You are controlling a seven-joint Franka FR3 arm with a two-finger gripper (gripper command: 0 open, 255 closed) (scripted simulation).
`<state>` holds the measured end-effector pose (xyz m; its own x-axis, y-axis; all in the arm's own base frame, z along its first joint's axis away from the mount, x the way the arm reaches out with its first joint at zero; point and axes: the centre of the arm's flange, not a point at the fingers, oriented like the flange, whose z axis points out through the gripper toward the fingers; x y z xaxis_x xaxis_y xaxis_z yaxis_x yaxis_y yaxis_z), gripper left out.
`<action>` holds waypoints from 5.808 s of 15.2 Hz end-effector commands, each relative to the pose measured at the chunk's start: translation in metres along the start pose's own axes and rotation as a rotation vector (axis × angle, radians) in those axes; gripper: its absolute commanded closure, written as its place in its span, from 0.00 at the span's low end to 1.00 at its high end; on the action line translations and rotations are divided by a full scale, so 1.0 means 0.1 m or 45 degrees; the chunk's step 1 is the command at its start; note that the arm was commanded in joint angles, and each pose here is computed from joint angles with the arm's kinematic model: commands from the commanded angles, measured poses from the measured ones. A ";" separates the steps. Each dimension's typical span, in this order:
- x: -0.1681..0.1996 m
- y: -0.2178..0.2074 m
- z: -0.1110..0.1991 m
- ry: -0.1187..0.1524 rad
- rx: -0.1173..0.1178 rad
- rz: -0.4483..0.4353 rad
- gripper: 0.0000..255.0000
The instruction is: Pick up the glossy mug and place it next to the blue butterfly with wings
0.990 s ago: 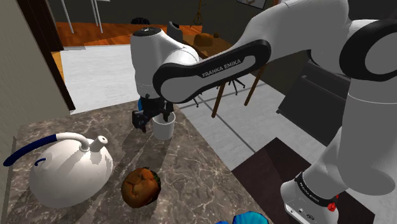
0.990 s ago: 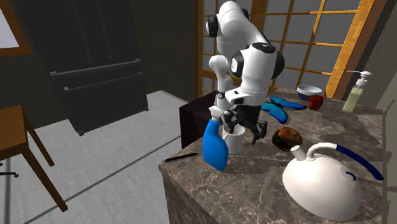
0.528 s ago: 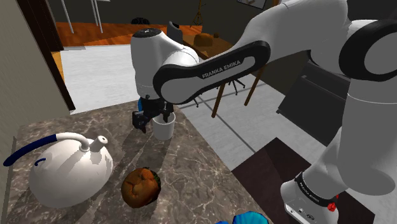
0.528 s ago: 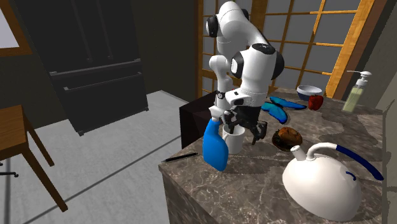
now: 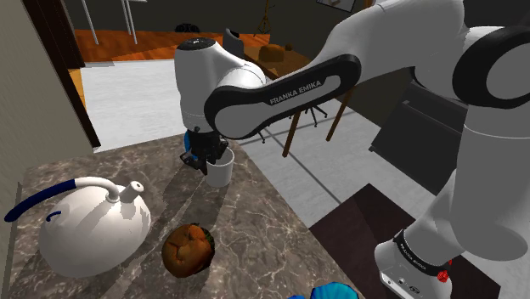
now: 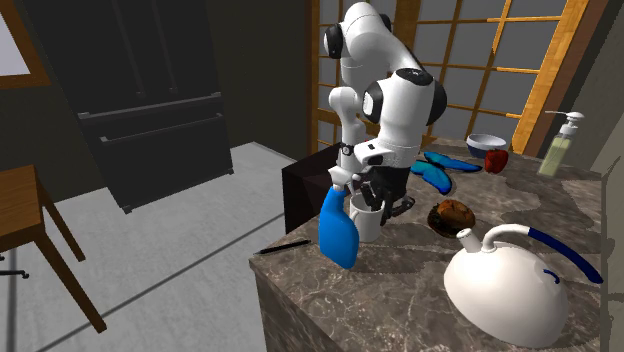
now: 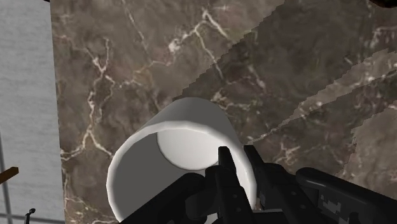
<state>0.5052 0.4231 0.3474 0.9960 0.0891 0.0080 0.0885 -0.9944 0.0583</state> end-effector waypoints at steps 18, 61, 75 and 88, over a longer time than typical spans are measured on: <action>0.01 0.05 -0.84 0.000 0.000 0.000 1.00; -2.61 -0.57 -1.54 0.000 0.000 0.000 1.00; -2.62 -0.61 -0.81 0.000 0.000 0.000 1.00; -2.62 -0.65 -0.18 0.000 0.000 0.000 1.00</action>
<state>0.2371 0.4640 0.3621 0.9960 0.0890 0.0078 0.0884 -0.9943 0.0588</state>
